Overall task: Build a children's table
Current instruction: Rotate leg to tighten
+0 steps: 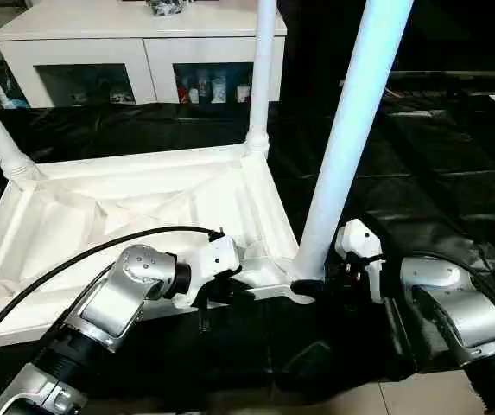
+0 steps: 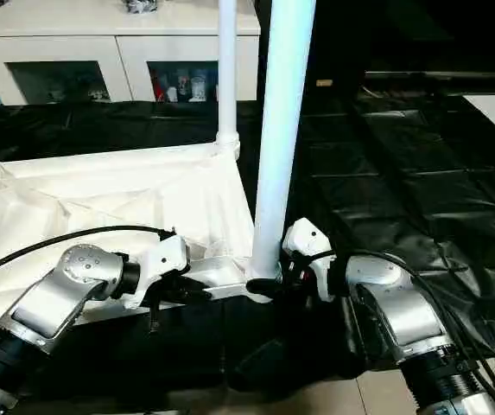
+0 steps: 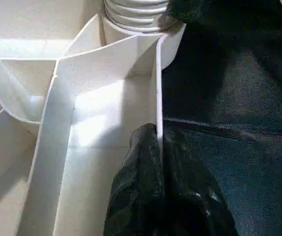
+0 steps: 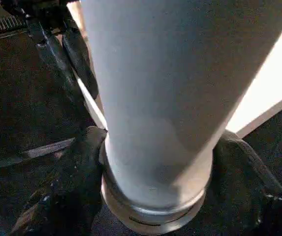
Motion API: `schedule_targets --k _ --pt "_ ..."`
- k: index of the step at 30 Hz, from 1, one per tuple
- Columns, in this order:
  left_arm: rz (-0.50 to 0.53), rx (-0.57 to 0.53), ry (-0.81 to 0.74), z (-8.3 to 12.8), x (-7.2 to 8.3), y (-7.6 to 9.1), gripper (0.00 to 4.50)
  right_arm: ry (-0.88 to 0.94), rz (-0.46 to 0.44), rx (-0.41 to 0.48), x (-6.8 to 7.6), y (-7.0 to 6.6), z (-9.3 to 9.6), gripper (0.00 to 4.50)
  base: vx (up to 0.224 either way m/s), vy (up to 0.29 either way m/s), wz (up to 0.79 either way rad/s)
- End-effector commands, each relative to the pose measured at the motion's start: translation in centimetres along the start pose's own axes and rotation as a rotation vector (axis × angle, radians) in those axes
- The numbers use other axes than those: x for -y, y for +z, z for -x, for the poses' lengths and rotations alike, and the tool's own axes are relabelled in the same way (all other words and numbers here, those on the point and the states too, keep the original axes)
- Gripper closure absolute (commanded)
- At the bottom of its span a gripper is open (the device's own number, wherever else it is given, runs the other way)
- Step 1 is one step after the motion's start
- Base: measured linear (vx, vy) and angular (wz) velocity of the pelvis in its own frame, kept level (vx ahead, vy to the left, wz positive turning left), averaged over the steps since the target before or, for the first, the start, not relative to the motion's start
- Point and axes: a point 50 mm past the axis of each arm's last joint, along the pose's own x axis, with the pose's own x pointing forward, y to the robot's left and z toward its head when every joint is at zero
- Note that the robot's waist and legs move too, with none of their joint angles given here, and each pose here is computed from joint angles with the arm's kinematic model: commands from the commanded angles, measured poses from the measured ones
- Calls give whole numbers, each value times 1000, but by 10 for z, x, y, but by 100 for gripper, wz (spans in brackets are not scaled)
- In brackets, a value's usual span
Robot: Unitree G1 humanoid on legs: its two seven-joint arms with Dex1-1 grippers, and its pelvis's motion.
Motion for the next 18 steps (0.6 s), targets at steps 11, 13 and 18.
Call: schedule_targets --k 11,13,18 --pt "59 -5 81 -11 -9 1 450 -140 -170 28 2 -9 -23 178 0 0 0" --pt "86 -3 141 -16 -16 2 450 -213 -208 34 4 -10 -33 178 0 0 0" --pt "210 9 293 -37 -30 7 450 -434 -323 63 6 -6 -66 178 0 0 0"
